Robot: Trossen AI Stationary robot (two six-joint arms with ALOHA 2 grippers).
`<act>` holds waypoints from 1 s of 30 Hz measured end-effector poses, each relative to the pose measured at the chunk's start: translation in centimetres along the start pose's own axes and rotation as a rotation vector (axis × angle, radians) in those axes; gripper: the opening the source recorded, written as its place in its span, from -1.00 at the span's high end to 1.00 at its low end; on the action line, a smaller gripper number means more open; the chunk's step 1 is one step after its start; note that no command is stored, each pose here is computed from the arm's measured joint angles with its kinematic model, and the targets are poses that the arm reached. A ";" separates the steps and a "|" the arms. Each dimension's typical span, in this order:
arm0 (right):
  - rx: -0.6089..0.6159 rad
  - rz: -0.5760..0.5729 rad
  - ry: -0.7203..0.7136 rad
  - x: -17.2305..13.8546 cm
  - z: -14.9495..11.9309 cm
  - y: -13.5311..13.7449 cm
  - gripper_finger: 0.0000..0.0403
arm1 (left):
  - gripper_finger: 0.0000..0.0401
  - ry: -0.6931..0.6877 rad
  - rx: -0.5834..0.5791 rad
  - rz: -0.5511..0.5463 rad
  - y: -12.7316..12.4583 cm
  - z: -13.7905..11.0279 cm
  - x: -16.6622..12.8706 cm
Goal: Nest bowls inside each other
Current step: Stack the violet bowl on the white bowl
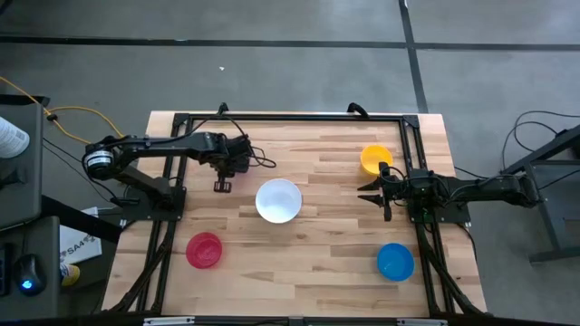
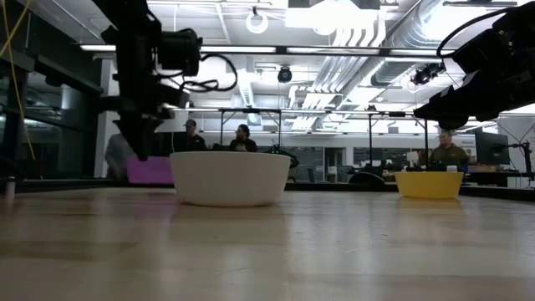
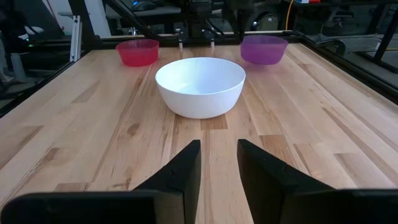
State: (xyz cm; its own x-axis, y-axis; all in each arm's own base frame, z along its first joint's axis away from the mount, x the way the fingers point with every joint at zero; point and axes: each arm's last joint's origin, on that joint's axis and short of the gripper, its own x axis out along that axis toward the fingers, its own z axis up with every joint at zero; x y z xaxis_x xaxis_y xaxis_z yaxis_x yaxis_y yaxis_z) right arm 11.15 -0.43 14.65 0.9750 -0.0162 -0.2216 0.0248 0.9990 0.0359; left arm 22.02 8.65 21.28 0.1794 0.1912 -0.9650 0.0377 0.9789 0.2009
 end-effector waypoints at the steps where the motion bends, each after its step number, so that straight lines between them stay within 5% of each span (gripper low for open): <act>1: 0.000 0.000 0.000 0.0 0.0 0.0 0.51 | 1.00 -0.003 0.015 0.006 0.0 0.2 -0.3; 12: 0.000 0.000 0.000 0.0 0.0 0.0 0.51 | 1.00 -0.001 0.103 0.060 -1.2 1.7 -2.6; 30: 0.000 0.000 0.000 0.0 0.0 0.0 0.51 | 1.00 -0.073 0.277 -0.012 -5.0 5.4 -6.7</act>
State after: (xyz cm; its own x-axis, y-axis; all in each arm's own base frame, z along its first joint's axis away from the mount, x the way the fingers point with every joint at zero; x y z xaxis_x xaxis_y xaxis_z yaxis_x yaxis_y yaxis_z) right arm 11.15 -0.43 14.65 0.9750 -0.0163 -0.2216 0.0248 0.9991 0.0358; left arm 25.90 2.13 27.62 0.2474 0.1638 -0.9550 0.3058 0.9220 0.2373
